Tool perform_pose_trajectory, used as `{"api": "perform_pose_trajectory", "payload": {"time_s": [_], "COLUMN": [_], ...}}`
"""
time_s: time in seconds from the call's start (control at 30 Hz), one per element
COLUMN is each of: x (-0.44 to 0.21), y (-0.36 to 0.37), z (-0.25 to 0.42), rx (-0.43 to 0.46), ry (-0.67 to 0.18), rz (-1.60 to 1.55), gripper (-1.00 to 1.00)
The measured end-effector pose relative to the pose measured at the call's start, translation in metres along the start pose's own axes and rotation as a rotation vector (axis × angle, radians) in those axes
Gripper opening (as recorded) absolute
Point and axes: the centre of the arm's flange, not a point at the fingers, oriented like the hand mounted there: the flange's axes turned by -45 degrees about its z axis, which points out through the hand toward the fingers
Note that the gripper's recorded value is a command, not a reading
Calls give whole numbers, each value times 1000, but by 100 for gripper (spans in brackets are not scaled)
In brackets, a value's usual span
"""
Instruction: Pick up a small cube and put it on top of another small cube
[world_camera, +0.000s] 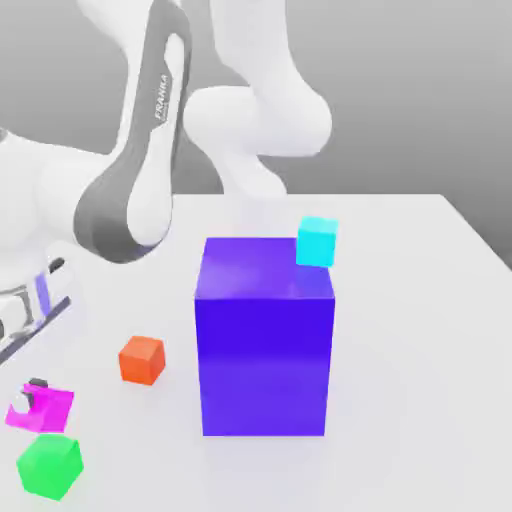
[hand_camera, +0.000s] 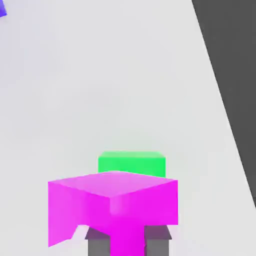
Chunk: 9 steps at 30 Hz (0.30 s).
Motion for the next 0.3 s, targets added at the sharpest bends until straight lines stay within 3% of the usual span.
{"api": "perform_pose_trajectory", "payload": {"time_s": [0.03,0.3], "x": [0,0], "y": [0,0], "z": [12,3], "rx": [0,-1], "ry": [0,0], "rz": [-1,-2], "gripper": [100,100]}}
